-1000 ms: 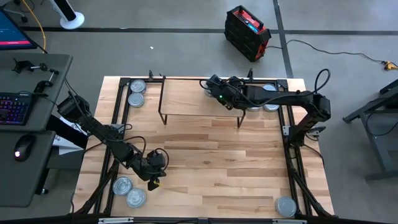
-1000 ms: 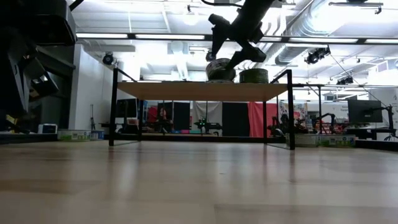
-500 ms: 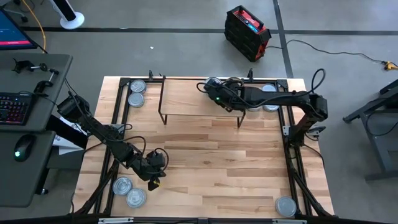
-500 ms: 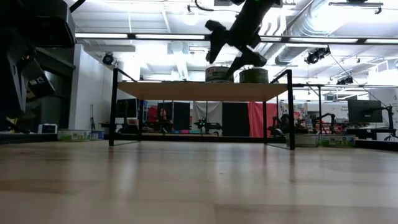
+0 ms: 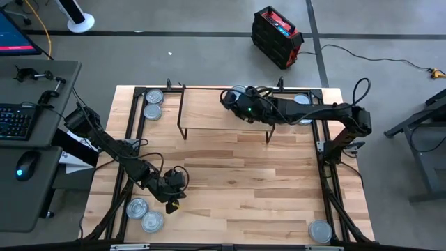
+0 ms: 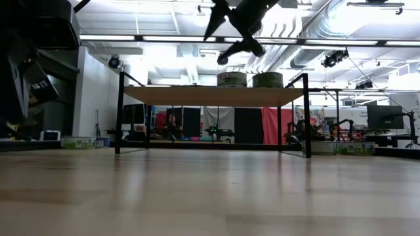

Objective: Stack canned seafood by type on shelf
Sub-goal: Put the light green tuna can on the shelf

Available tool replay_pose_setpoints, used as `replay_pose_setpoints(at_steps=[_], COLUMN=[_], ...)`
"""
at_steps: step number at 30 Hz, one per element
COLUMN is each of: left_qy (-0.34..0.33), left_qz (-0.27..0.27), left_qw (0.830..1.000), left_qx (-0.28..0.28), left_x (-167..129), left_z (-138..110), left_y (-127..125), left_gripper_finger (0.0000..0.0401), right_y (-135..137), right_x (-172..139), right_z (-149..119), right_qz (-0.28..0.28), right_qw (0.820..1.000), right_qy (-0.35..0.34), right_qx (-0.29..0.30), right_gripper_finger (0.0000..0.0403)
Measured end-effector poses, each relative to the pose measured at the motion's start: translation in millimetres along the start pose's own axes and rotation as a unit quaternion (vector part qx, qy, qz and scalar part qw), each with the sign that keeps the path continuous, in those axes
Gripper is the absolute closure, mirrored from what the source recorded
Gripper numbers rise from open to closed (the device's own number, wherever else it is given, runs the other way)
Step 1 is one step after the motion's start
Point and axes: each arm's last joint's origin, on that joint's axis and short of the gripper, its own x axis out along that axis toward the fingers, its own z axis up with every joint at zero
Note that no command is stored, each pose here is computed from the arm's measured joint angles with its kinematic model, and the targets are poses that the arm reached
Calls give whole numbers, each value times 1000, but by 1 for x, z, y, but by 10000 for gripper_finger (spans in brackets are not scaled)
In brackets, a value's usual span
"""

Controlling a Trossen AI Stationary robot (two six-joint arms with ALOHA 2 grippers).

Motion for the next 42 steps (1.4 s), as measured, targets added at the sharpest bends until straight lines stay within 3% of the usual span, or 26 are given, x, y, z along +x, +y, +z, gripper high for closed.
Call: replay_pose_setpoints(at_steps=[9, 13, 17, 20, 24, 29, 35, 38, 42], left_qy=[-13, -17, -20, -21, -24, -27, -28, -28, -29], left_qz=[9, 5, 2, 4, 7, 10, 11, 11, 11], left_qw=[999, 999, 999, 999, 998, 997, 996, 996, 995], left_qx=[-33, -43, -43, -46, -52, -68, -83, -83, -91], left_x=[2, 2, 2, 3, 3, 4, 4, 4, 4], left_z=[10, 12, 13, 14, 16, 19, 21, 21, 21], left_y=[7, 7, 6, 7, 9, 12, 13, 13, 13], left_gripper_finger=[400, 400, 400, 400, 400, 400, 400, 400, 400], right_y=[-8, 5, 14, 0, -33, -72, -107, -117, -115], right_x=[17, 4, -28, -49, -89, -147, -218, -235, -225], right_z=[8, 5, -10, -36, -78, -124, -150, -151, -136], right_qz=[-22, 19, 30, -30, -165, -291, -434, -458, -438], right_qw=[1000, 994, 973, 952, 907, 870, 829, 824, 841], right_qy=[-21, 31, 113, 176, 250, 288, 284, 256, 209], right_qx=[-2, -102, -197, -250, -296, -274, -210, -216, -237], right_gripper_finger=[109, 109, 109, 109, 109, 109, 109, 110, 129])
